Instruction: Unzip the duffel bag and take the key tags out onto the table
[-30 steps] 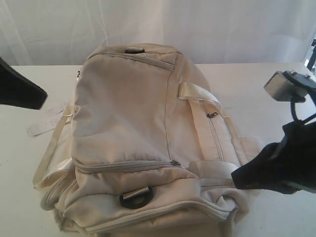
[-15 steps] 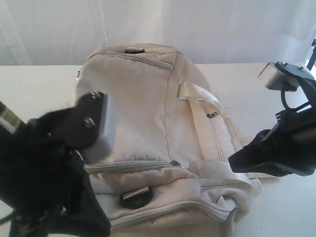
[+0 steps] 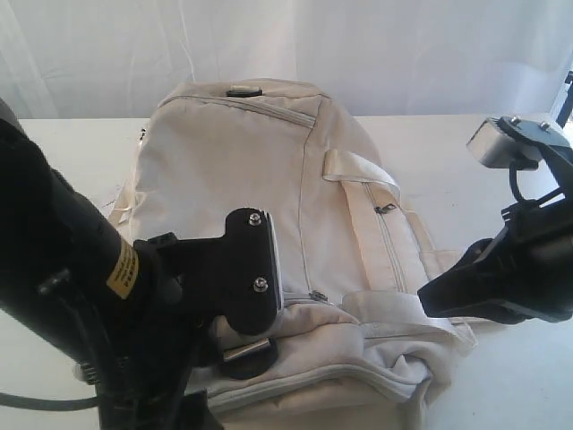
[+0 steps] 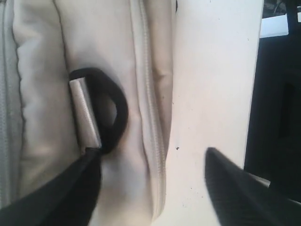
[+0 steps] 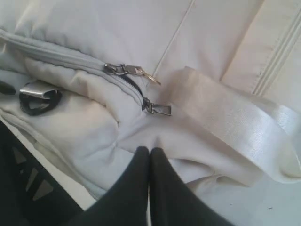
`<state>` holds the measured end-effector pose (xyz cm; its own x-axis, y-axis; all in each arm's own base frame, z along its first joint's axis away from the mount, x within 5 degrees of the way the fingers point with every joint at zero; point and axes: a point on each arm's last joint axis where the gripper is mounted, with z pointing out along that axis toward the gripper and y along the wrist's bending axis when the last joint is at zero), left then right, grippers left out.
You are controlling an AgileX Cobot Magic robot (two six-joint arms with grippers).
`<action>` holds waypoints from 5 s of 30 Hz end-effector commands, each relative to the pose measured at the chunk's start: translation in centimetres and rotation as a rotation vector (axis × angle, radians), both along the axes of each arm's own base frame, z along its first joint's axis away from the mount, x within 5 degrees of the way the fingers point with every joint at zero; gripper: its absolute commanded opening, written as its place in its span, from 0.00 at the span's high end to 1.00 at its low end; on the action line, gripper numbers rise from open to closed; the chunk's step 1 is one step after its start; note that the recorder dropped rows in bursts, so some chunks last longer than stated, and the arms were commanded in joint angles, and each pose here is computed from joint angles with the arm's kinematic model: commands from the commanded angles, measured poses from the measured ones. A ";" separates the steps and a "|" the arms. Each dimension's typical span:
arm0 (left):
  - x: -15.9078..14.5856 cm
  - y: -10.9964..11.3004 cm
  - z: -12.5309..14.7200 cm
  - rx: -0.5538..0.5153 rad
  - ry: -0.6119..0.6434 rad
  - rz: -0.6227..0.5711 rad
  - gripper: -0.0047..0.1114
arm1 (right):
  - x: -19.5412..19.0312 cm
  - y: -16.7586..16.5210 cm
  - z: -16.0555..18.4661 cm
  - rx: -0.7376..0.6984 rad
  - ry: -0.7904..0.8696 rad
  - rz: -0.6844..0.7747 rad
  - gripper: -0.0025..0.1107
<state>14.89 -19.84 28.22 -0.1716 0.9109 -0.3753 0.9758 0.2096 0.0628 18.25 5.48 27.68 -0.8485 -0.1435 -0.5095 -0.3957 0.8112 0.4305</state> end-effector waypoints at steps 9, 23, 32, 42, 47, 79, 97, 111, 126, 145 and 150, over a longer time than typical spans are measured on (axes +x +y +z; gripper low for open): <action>0.5 -0.2 -4.0 0.028 0.004 0.065 0.59 | 0.1 0.0 0.2 -0.010 -0.015 0.013 0.98; 5.2 9.8 -2.7 0.719 -0.345 0.650 0.90 | 0.1 0.0 0.2 -0.015 -0.018 0.011 0.98; 4.4 9.6 -1.1 0.663 -0.245 0.703 0.35 | 1.2 -0.1 2.4 -0.008 -0.116 -0.014 0.88; 1.1 10.6 4.4 0.288 -0.226 0.786 0.35 | 8.8 -0.4 9.3 -0.009 -0.354 -0.109 0.49; -1.8 12.0 5.6 0.106 -0.168 0.829 0.35 | 15.4 -0.2 8.1 -0.017 -0.300 -0.091 0.46; -4.4 12.9 -2.3 -0.361 -0.013 1.201 0.35 | 26.5 1.6 0.0 -0.184 -0.119 -0.020 0.98; -3.8 12.3 -1.7 -0.476 -0.046 1.175 0.35 | 16.9 -2.9 4.7 -0.388 0.027 -0.133 0.98; -2.9 12.4 -1.9 -0.450 -0.119 1.190 0.35 | 3.1 -3.5 3.4 -0.324 -0.014 -0.294 0.98; 2.0 10.8 -3.6 -0.300 -0.390 1.162 0.96 | 0.3 -3.7 0.0 -0.289 -0.102 -0.379 0.98; 3.3 13.5 4.1 -0.350 -0.528 1.060 0.96 | 5.7 -4.2 5.2 -0.326 -0.274 -0.402 0.98; 1.7 14.4 2.2 -0.321 -0.510 1.058 0.96 | 5.0 -4.2 3.0 -0.326 -0.194 -0.418 0.98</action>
<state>17.41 -6.31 30.67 -0.5583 0.2175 -0.8007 0.1913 0.9728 0.1308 23.53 1.76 30.85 -0.7820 0.0073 -0.6232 -0.0771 0.9911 0.1085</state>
